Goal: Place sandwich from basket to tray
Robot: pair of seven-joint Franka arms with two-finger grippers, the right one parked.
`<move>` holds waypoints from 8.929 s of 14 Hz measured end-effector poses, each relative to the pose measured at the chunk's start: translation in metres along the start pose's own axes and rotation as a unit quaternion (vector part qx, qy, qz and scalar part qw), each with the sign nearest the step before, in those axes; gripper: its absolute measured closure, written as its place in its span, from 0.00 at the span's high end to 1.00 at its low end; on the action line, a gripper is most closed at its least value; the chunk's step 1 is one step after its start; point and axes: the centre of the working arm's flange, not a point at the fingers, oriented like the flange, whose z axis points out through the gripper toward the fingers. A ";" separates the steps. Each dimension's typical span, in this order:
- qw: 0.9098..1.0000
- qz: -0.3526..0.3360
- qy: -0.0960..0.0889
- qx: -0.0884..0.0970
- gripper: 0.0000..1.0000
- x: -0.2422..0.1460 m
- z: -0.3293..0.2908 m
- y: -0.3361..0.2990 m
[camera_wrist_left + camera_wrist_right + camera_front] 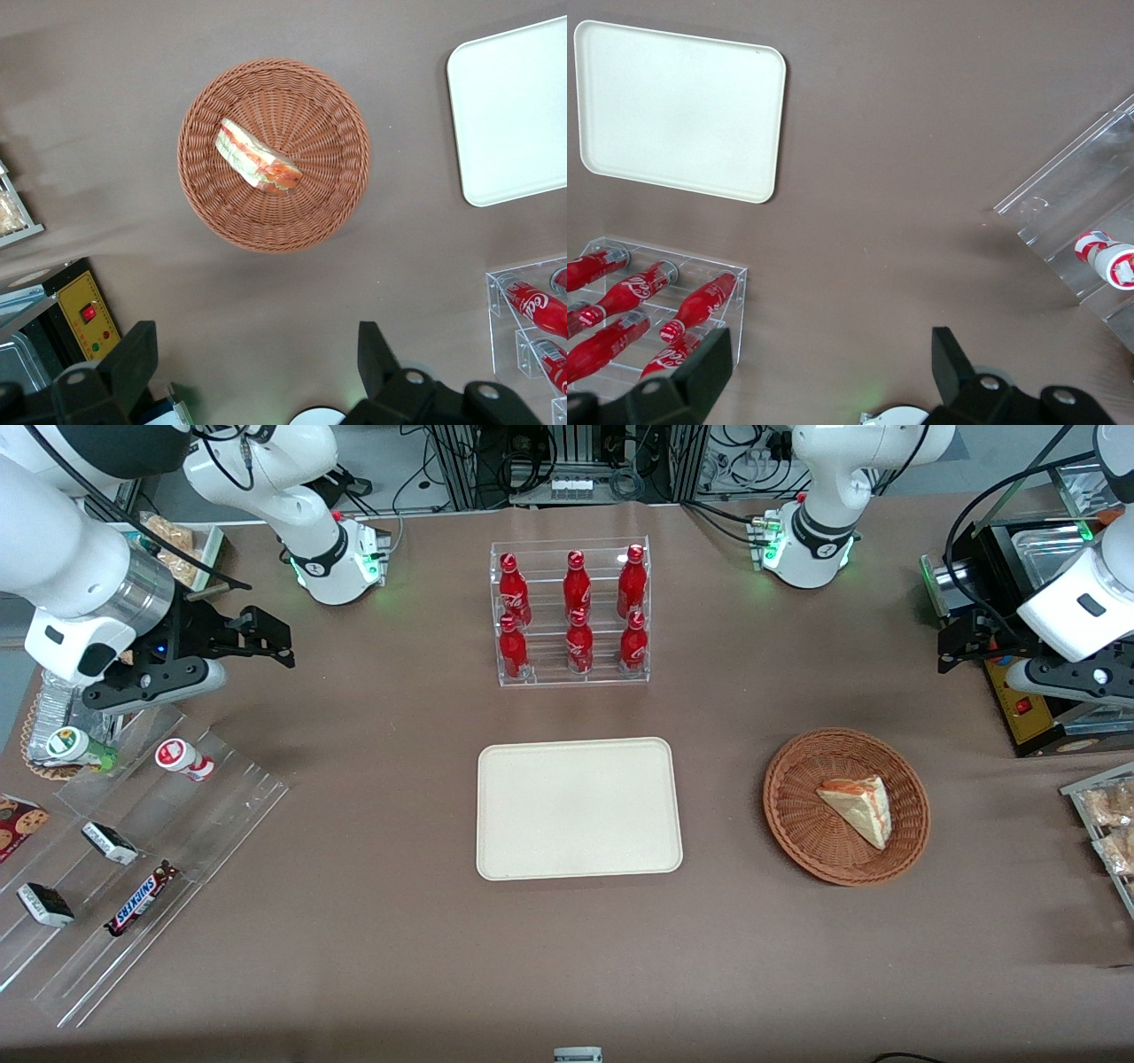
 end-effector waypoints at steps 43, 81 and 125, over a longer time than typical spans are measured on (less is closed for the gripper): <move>0.895 -0.442 0.054 -0.017 0.99 0.050 0.329 -0.011; 0.976 -0.176 0.111 -0.070 0.48 0.115 0.355 0.457; 0.989 -0.143 0.017 -0.011 1.00 0.006 -0.011 -0.007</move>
